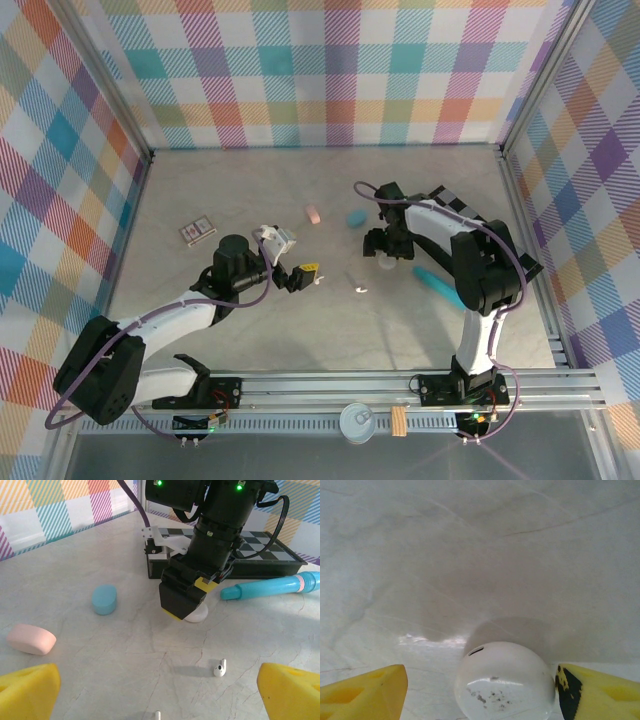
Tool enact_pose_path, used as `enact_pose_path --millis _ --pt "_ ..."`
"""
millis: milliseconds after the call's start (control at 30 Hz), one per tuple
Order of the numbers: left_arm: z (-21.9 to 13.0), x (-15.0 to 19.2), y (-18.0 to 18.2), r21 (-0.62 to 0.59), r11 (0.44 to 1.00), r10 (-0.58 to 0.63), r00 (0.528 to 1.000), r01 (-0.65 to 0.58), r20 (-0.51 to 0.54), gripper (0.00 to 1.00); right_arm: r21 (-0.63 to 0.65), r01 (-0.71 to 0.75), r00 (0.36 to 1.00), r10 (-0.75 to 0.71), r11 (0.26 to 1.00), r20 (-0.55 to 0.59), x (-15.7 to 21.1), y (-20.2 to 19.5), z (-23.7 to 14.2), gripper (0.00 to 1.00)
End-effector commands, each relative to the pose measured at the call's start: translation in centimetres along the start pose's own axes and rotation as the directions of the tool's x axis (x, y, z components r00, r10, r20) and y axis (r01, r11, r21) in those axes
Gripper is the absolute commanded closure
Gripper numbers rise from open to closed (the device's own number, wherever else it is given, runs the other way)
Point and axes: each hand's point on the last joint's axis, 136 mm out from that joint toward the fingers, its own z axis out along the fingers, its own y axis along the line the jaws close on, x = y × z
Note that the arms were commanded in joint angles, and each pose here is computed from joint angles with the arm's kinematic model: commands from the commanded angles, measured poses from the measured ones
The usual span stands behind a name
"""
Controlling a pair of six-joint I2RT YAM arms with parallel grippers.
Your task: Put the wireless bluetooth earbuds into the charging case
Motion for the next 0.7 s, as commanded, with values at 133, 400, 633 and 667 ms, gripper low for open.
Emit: enact_pose_path --millis 133,400,633,667 --pt "0.2 -2.2 -0.7 0.032 0.999 0.025 0.999 -0.026 0.046 0.0 -0.119 0.116 0.993 -0.116 0.986 0.008 -0.8 3.6 -0.4 0.26" --pt "0.0 -2.4 -0.8 0.034 0.999 0.029 0.998 -0.031 0.048 0.0 -0.317 0.193 0.979 -0.205 0.929 -0.003 0.0 8.0 -1.6 0.28" --pt "-0.2 -2.5 -0.9 0.032 0.999 0.034 0.998 -0.036 0.052 0.0 -0.104 0.14 0.983 -0.125 0.985 0.135 -1.5 4.3 -3.8 0.22" --pt "-0.2 -2.5 -0.9 0.033 0.999 0.034 0.998 -0.036 0.052 0.0 -0.063 0.098 0.986 -0.089 0.993 0.139 -1.5 3.4 -3.7 0.2"
